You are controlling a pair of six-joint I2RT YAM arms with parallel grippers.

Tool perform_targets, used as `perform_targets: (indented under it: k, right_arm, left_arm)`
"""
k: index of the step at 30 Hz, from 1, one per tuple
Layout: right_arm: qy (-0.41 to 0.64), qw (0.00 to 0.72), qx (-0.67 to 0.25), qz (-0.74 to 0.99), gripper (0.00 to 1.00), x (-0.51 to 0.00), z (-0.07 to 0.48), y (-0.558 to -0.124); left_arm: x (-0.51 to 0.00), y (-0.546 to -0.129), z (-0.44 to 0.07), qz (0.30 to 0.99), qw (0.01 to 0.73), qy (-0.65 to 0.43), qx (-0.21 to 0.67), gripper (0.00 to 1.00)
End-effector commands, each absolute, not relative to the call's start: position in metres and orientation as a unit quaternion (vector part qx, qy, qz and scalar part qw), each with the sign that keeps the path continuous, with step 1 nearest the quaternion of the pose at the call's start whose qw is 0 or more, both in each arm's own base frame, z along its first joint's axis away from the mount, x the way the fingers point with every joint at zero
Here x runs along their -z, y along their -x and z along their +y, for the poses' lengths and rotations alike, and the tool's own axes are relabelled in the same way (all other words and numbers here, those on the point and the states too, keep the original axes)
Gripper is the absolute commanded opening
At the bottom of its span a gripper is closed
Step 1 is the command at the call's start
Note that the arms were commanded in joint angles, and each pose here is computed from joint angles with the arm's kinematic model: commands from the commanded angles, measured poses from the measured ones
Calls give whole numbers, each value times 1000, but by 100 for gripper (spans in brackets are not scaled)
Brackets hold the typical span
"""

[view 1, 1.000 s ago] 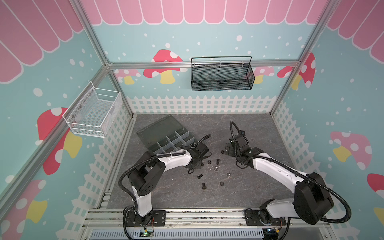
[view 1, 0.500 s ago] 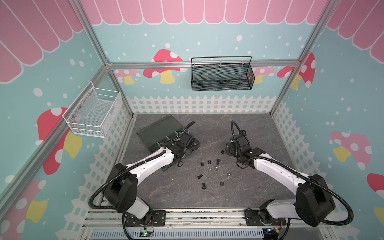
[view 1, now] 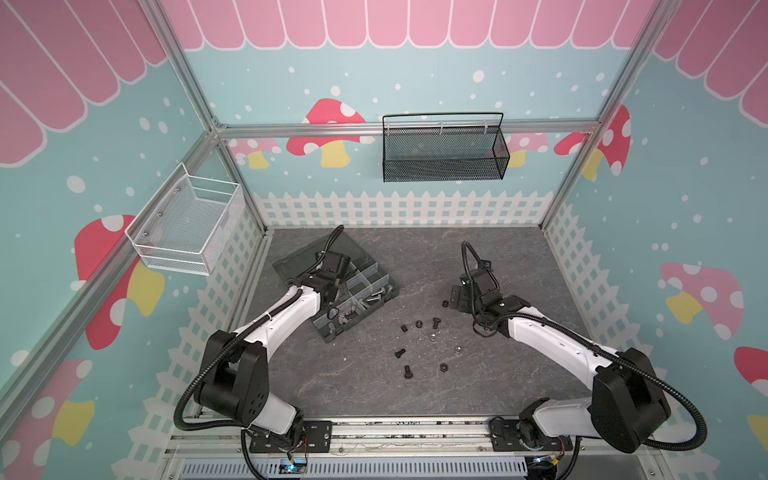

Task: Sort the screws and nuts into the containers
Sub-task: 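Lift and carry the black bolt with the left gripper over the organizer, then open the left gripper to drop the black bolt into a compartment, then move the left gripper back over the scattered black bolts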

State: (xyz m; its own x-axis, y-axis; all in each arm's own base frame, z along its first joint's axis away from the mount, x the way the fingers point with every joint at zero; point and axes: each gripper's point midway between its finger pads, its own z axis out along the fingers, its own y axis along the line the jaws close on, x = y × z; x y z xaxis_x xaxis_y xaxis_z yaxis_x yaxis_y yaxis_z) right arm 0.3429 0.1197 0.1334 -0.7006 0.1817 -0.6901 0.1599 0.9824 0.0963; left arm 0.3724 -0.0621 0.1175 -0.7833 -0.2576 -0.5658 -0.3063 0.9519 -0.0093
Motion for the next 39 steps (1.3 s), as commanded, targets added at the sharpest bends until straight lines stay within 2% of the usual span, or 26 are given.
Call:
perform_targets:
  k: [1, 10, 19, 27, 34, 39]
  right_arm:
    - [-104, 383, -25, 917, 98, -141, 121, -347]
    - [-104, 387, -26, 916, 98, -144, 121, -347]
    - [-105, 388, -25, 915, 98, -144, 120, -347]
    - [-105, 388, -27, 915, 98, -145, 122, -348]
    - [-103, 389, -26, 915, 98, -146, 122, -351]
    - [-102, 379, -21, 919, 98, -141, 124, -352]
  left_arm:
    - [-115, -386, -68, 946, 295, 135, -26, 6]
    - [-96, -406, -69, 954, 275, 116, -39, 7]
    - [-88, -400, -70, 957, 263, 120, -36, 32]
    - [-115, -393, -72, 949, 291, 122, -13, 37]
    - [-149, -364, -103, 938, 332, 90, 32, 41]
    - [-145, -326, -141, 939, 331, 48, 74, 47]
